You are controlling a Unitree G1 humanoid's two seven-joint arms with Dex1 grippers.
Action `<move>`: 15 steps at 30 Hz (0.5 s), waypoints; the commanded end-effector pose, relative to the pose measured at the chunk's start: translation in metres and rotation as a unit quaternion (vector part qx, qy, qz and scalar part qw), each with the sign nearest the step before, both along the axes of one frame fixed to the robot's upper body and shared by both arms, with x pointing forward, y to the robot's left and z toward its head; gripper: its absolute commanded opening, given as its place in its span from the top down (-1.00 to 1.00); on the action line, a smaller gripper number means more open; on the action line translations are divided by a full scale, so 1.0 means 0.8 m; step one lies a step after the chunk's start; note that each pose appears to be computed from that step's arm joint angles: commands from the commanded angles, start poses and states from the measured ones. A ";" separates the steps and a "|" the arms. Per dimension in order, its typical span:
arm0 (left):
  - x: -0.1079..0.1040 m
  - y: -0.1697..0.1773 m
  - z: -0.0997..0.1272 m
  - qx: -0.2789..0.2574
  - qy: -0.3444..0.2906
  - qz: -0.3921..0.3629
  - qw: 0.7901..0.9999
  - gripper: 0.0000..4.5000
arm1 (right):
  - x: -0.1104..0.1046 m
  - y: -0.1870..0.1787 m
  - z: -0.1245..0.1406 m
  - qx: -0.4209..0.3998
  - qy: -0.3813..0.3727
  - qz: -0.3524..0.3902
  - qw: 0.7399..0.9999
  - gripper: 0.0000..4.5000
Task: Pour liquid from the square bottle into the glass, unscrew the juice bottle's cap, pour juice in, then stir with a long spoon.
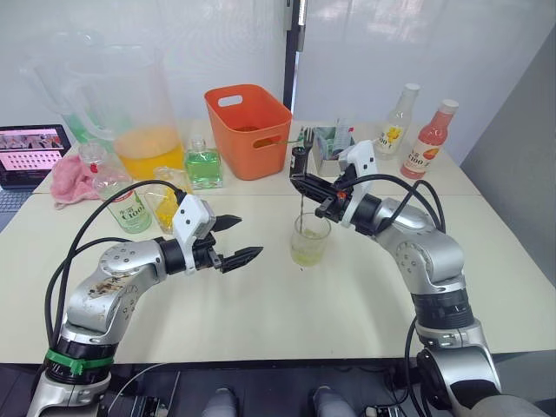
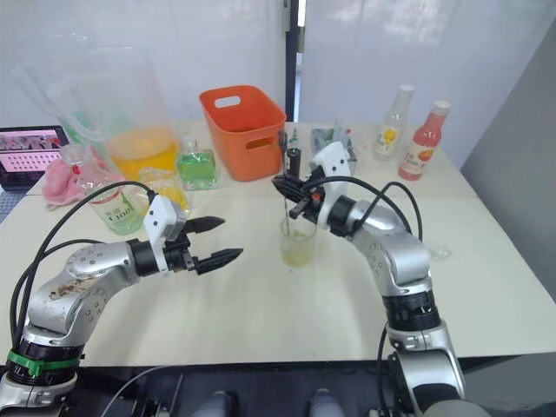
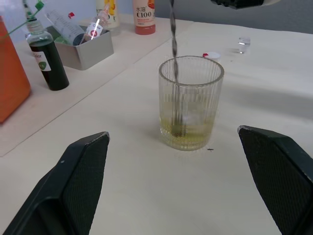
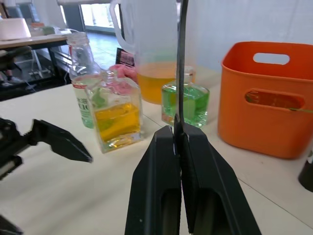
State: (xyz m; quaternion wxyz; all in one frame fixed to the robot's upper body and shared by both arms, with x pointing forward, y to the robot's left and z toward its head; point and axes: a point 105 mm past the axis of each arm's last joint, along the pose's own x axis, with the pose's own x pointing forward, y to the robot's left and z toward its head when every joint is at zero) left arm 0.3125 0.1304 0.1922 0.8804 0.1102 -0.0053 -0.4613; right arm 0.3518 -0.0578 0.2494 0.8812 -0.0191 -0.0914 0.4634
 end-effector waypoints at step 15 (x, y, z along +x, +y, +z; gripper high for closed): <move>-0.001 -0.007 0.009 0.005 -0.029 -0.021 0.999 -0.98 | -0.009 -0.054 0.023 -0.059 -0.026 -0.041 0.997 1.00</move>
